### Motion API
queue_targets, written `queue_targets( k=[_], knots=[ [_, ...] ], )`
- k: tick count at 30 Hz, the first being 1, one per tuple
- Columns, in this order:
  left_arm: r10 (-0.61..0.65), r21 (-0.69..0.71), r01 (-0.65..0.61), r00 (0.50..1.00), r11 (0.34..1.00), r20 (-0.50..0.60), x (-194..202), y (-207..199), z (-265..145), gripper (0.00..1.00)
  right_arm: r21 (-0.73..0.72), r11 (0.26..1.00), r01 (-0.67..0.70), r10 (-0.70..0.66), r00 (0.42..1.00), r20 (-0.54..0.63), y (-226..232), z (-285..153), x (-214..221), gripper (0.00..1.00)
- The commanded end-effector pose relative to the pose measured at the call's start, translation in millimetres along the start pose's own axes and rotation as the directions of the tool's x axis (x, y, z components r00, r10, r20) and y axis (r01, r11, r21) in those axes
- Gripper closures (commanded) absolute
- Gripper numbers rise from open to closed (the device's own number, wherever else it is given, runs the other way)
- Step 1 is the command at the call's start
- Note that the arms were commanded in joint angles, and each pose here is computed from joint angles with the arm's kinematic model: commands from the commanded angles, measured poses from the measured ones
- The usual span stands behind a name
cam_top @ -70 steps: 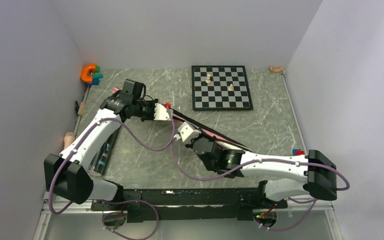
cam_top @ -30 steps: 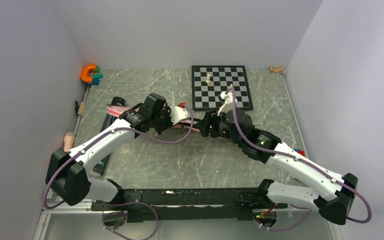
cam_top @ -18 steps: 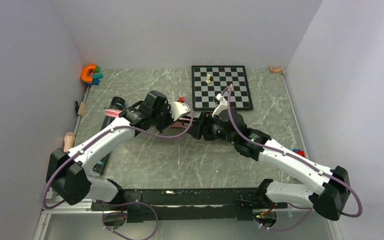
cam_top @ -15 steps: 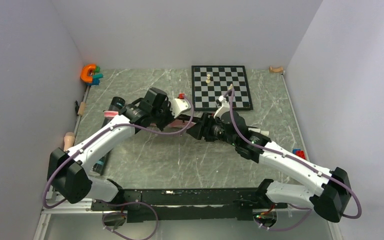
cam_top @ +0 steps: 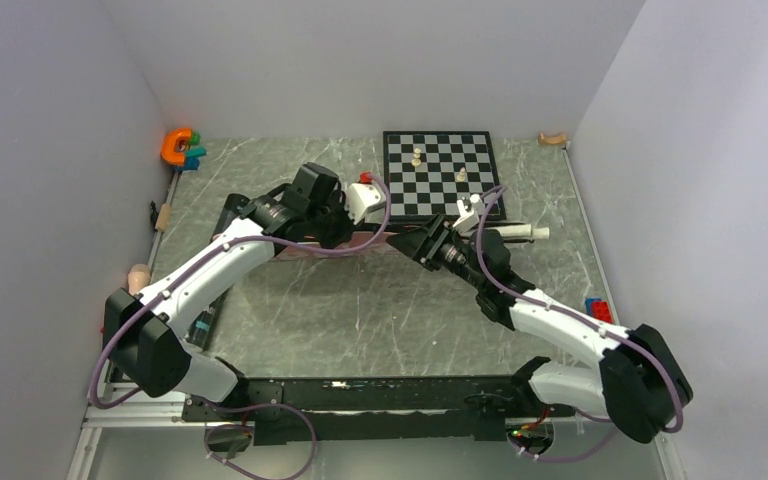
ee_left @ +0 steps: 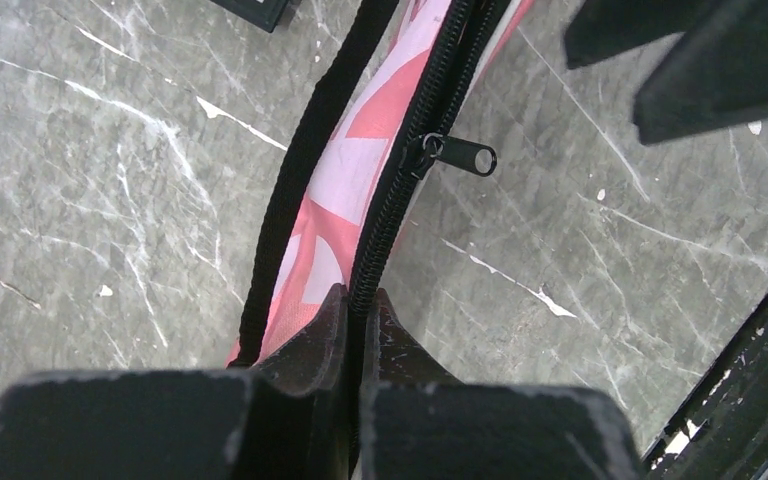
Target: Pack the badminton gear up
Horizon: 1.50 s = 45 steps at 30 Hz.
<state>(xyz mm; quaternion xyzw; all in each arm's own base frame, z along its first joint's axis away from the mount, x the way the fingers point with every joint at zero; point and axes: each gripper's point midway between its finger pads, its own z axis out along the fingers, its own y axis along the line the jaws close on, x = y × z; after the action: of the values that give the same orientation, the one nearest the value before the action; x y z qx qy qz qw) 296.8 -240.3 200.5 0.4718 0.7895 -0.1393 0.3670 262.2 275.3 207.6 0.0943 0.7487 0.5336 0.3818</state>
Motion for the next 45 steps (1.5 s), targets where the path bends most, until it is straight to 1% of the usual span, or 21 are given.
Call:
queue_targets(
  k=[1,10,13,19,26,37,41,42,45],
  knots=[
    [-0.004,0.012,0.002,0.990,1.000,0.142,-35.9,-2.4,-12.0,1.00,-0.250,0.968,-0.022,0.034,0.998,0.043,48.2,6.2,-21.9,0.37],
    [-0.007,0.025,0.003,0.989,1.000,0.149,-40.5,-4.0,-13.9,1.00,-0.319,0.945,-0.076,0.073,0.997,-0.024,47.7,30.9,-14.0,0.40],
    [-0.007,0.028,0.003,0.989,1.000,0.147,-38.8,-4.7,-13.6,1.00,-0.326,0.942,-0.083,0.080,0.997,-0.022,45.7,33.8,-13.9,0.42],
    [-0.004,0.038,-0.001,0.989,0.999,0.145,-36.0,-7.6,-13.0,1.00,-0.340,0.937,-0.074,0.076,0.997,-0.007,47.9,42.3,-19.0,0.48],
    [-0.002,0.041,-0.005,0.989,0.999,0.149,-35.7,-8.6,-15.2,1.00,-0.346,0.934,-0.089,0.087,0.996,-0.022,45.1,52.1,-17.6,0.62],
    [0.001,0.045,-0.008,0.988,0.999,0.154,-35.6,-10.5,-17.3,1.00,-0.326,0.940,-0.098,0.096,0.995,-0.021,37.2,57.7,-15.8,0.81],
    [0.001,0.044,-0.007,0.989,0.999,0.151,-34.5,-10.3,-17.7,1.00,-0.336,0.937,-0.097,0.094,0.995,-0.026,40.3,58.6,-15.8,0.94],
    [0.003,0.042,-0.009,0.988,0.999,0.152,-34.6,-10.1,-17.9,1.00,-0.336,0.937,-0.096,0.093,0.995,-0.026,40.1,58.2,-16.3,1.00],
    [0.005,0.034,-0.010,0.989,0.999,0.147,-32.7,-8.9,-18.0,1.00,-0.323,0.943,-0.082,0.083,0.996,-0.011,38.0,53.6,-18.0,1.00]
  ],
)
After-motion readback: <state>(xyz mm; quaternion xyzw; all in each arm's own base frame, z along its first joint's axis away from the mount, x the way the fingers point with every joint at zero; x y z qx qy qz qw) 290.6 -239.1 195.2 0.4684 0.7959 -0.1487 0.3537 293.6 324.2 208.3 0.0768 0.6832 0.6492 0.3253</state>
